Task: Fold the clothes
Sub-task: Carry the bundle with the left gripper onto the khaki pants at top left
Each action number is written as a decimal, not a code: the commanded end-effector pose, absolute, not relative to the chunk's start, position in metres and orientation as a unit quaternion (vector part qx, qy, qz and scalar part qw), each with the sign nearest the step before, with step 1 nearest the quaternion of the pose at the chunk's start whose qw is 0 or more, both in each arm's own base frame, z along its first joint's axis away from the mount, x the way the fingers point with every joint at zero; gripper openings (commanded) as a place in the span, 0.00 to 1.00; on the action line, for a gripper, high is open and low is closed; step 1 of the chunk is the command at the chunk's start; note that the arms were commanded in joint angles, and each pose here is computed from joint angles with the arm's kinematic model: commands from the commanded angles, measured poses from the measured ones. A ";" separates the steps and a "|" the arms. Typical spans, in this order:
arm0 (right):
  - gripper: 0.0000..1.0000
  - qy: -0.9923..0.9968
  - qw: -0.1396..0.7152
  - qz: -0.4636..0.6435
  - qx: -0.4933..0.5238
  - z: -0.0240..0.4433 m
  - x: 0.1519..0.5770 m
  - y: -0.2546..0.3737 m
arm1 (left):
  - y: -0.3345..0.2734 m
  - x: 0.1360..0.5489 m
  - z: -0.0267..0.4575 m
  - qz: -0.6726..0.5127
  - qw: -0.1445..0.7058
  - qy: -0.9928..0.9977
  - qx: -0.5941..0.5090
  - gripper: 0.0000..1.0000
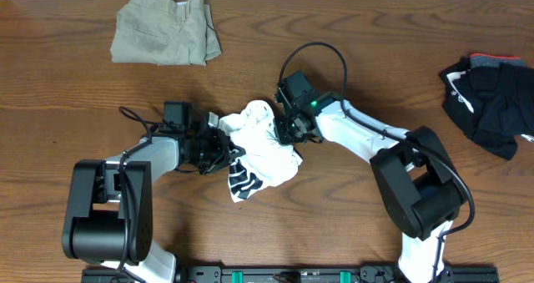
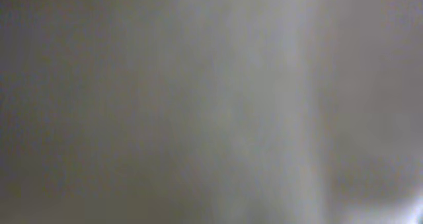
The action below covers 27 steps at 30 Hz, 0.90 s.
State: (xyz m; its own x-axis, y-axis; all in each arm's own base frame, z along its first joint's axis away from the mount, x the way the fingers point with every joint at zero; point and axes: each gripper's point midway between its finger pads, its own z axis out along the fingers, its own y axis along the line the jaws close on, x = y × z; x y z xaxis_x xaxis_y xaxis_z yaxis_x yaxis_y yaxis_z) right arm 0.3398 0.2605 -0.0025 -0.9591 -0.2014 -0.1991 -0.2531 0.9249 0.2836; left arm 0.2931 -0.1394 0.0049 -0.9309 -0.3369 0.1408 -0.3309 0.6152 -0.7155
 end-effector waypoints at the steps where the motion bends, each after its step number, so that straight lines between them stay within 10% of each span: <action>1: 0.15 0.991 0.042 0.127 -0.028 -0.020 0.334 0.227 | -0.126 0.319 0.005 -0.347 0.047 0.915 -0.202 0.06; 27: 0.20 0.993 -0.066 0.077 0.058 -0.022 0.310 0.138 | -0.028 0.552 0.249 -0.309 0.469 0.772 -0.299 0.06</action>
